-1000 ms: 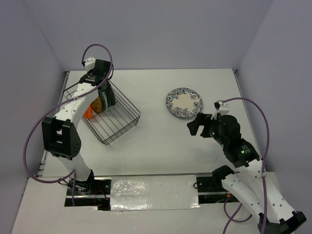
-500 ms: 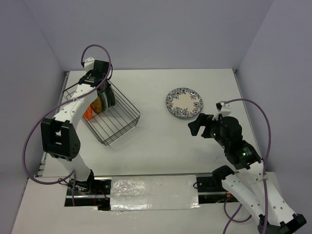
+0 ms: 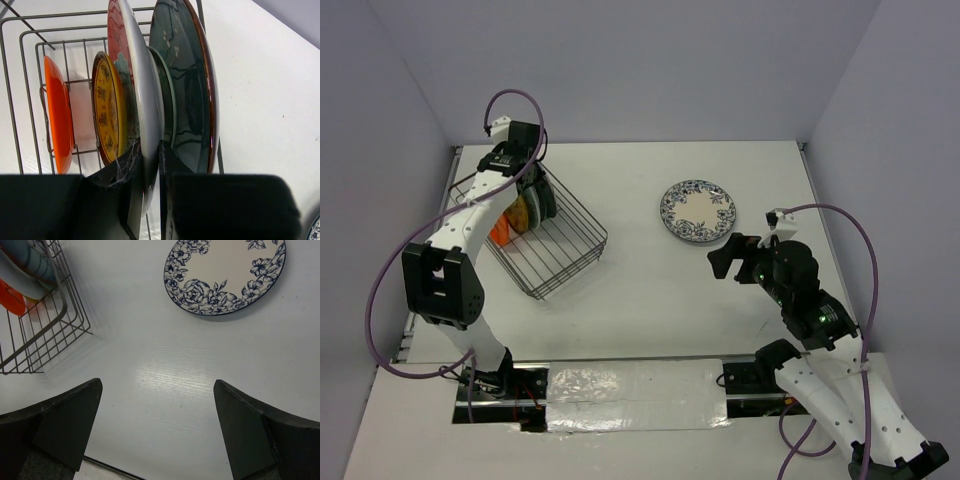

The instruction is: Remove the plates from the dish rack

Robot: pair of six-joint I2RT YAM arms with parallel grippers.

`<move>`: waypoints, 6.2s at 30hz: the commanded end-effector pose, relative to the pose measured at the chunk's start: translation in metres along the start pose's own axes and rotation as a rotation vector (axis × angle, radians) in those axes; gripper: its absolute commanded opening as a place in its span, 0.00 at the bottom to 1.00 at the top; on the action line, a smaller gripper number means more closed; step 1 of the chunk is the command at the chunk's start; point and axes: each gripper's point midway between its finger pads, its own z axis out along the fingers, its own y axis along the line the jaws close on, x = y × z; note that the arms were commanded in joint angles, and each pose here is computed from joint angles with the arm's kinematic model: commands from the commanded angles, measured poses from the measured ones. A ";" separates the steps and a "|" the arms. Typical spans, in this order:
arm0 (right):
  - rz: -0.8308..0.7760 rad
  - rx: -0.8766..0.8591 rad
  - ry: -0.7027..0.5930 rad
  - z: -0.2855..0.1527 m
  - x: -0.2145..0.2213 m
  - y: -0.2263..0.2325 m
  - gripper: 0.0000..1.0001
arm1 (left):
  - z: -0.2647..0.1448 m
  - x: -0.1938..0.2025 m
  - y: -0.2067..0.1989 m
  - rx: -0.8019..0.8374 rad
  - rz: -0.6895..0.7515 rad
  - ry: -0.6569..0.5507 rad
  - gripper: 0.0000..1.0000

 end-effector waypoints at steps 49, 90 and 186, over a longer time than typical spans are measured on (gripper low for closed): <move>-0.025 0.038 -0.018 -0.008 -0.008 -0.005 1.00 | -0.104 -0.123 -0.004 0.241 -0.193 -0.396 0.00; -0.039 -0.143 -0.086 -0.002 -0.060 0.049 1.00 | -0.222 -0.169 -0.005 0.549 -0.349 -0.471 0.00; 0.560 -0.359 -0.096 0.177 -0.136 -0.073 0.04 | -0.280 0.113 0.017 1.011 0.544 -0.186 1.00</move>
